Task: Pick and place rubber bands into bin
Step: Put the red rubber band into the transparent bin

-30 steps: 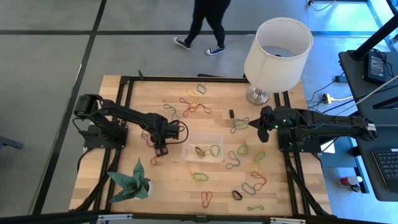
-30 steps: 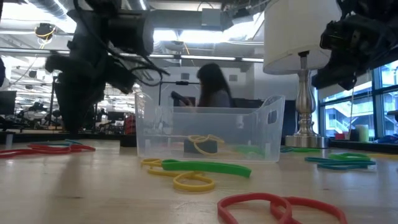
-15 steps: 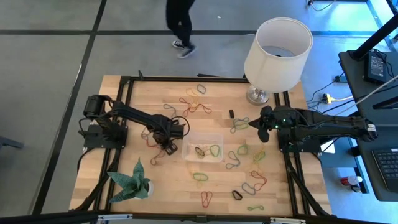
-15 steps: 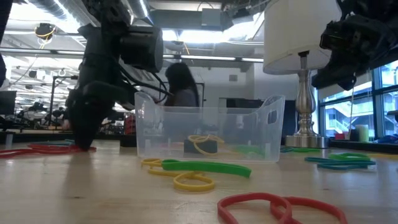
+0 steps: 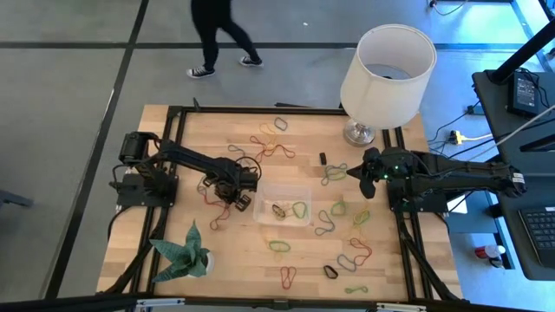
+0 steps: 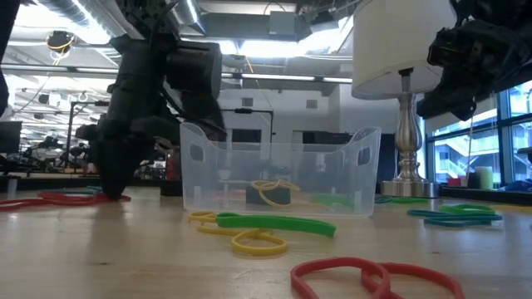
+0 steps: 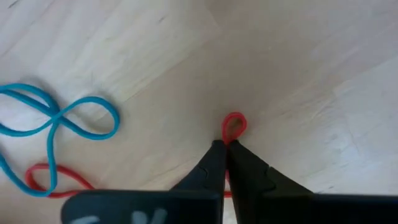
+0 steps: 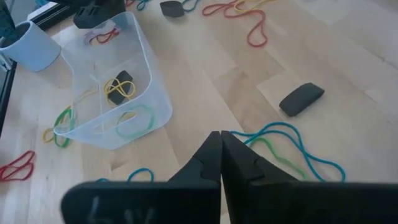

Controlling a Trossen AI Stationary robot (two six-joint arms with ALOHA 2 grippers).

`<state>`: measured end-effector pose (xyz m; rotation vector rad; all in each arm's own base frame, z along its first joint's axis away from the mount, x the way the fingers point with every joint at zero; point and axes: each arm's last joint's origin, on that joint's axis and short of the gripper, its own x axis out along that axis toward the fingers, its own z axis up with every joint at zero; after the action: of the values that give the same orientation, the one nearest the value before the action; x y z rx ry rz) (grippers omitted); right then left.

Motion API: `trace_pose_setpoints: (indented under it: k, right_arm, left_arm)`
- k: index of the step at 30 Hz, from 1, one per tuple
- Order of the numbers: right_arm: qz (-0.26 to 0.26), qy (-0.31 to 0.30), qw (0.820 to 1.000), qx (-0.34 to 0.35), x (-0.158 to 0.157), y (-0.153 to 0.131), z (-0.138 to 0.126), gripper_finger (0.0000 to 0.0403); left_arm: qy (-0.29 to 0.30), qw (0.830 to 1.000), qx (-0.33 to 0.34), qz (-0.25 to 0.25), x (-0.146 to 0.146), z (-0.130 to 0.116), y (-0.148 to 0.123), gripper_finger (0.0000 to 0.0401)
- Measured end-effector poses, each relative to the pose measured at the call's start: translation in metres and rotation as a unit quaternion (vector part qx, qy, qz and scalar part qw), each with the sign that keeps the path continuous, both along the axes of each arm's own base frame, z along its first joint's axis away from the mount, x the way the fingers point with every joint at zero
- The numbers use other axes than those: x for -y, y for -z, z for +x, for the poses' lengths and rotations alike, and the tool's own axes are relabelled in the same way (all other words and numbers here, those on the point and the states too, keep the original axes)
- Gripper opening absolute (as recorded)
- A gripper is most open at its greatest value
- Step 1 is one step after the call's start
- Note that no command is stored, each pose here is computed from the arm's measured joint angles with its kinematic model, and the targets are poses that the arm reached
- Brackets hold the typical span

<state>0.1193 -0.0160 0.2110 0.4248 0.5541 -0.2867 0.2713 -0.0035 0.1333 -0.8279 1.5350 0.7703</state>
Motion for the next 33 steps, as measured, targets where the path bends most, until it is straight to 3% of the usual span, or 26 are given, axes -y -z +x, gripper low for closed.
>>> trace_pose_setpoints:
  k: [4,15,22,27,33]
  right_arm:
    - [0.001,0.0,1.0,0.0,0.0,0.0,0.0,0.0003]
    - [-0.004,-0.004,1.0,-0.003,0.0,0.0,0.0,0.0003]
    - [-0.02,-0.018,1.0,-0.008,0.0,0.001,0.0,0.0003]
    - [-0.015,-0.03,0.999,-0.007,-0.001,0.001,0.0,0.0003]
    - [-0.01,-0.04,0.999,-0.006,-0.002,0.001,0.0,0.0003]
  left_arm:
    - [0.002,0.998,-0.047,0.043,-0.001,0.003,-0.017,0.0004]
    - [0.068,0.995,-0.001,0.068,0.015,0.035,-0.092,0.0003]
    - [0.115,0.988,0.068,0.078,0.031,0.049,-0.142,0.0002]
    - [0.193,0.968,0.14,0.077,0.043,0.058,-0.18,0.0002]
    - [0.208,0.951,0.203,0.108,0.05,0.061,-0.213,0.0002]
